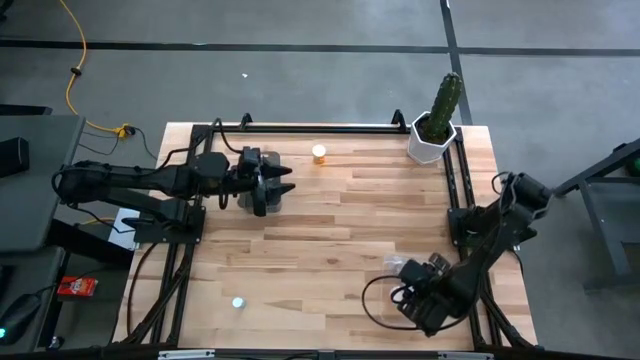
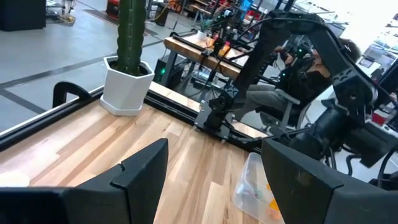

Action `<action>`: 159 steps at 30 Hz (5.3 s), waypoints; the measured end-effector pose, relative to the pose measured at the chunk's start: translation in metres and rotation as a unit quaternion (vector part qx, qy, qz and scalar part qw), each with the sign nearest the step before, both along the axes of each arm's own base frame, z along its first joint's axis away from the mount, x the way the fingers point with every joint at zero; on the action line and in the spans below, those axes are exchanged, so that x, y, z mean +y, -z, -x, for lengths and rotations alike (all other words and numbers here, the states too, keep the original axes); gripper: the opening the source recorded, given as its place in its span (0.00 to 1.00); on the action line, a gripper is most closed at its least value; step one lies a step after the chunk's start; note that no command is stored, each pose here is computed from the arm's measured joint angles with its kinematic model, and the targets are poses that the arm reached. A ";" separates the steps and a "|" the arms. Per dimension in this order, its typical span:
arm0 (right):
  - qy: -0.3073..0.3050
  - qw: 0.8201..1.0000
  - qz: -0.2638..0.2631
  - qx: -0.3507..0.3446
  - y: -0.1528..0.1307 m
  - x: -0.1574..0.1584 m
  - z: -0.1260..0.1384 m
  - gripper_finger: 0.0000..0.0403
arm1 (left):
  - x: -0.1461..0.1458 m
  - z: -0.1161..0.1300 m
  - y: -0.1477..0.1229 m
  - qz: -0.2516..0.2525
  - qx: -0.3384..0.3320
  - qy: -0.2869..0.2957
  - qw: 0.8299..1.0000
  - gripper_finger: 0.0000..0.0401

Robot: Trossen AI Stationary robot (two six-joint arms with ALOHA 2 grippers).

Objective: Pick and place medicine bottles into bin by pill shape (circle, oval)
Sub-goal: Put the large orange medicine bottle into the transparent bin, then put the small blue medicine bottle into the transparent bin

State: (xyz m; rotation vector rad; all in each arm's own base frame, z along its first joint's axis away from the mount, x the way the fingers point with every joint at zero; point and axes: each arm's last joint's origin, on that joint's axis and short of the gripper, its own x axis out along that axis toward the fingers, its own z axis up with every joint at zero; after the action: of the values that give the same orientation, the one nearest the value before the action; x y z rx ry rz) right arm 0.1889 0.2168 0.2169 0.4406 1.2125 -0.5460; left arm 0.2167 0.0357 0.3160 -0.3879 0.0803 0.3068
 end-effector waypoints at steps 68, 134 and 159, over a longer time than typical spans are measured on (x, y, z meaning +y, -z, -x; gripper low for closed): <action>-0.149 0.842 0.165 -0.491 -0.074 -0.218 -0.102 0.67 | -0.021 0.017 -0.021 -0.063 -0.051 0.039 0.996 0.61; -0.119 0.876 0.164 -0.439 -0.063 -0.221 -0.099 0.67 | -0.246 0.030 0.142 -0.052 0.532 0.199 0.822 0.44; -0.103 0.859 0.152 -0.478 -0.071 -0.220 -0.101 0.67 | -0.173 0.038 0.053 -0.092 0.396 0.138 0.903 0.27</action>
State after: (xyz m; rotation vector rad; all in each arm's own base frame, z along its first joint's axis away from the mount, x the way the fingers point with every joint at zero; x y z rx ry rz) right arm 0.2899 -0.0034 0.2876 0.2422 0.1939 -0.2506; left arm 0.1783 -0.1377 0.2629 -0.0390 0.8956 0.1722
